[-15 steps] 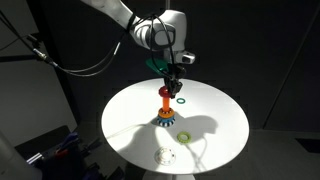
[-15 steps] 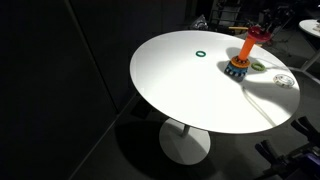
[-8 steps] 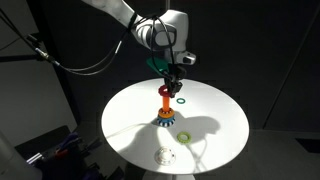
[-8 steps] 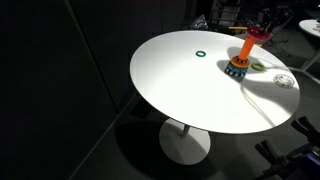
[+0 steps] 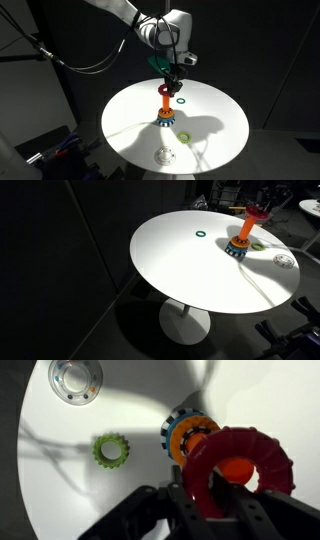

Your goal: Put the red ring on the ring holder

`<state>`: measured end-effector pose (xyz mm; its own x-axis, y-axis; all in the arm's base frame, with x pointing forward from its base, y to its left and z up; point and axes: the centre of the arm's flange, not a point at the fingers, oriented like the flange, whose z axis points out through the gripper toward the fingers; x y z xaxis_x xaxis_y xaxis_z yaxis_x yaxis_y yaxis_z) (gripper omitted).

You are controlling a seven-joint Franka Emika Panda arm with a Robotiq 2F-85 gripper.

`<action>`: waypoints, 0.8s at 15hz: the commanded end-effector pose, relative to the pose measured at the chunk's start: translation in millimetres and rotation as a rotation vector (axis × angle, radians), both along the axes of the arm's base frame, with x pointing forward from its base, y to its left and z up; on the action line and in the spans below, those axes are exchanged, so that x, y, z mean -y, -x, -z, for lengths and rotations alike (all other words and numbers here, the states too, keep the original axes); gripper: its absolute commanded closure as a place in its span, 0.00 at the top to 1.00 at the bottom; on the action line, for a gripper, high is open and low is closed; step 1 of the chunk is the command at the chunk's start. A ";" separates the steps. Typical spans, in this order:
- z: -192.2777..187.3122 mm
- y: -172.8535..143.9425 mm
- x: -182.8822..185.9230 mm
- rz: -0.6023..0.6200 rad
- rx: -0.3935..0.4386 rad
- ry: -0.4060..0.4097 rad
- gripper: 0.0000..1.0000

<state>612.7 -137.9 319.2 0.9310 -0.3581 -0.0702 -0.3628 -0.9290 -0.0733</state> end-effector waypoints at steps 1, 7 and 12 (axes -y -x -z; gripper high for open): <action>-0.2 -15.3 3.8 -0.012 -0.020 -0.038 0.09; 4.6 -22.0 0.7 -0.009 -0.064 -0.038 0.09; -1.0 -23.0 -8.3 0.000 -0.109 -0.017 0.09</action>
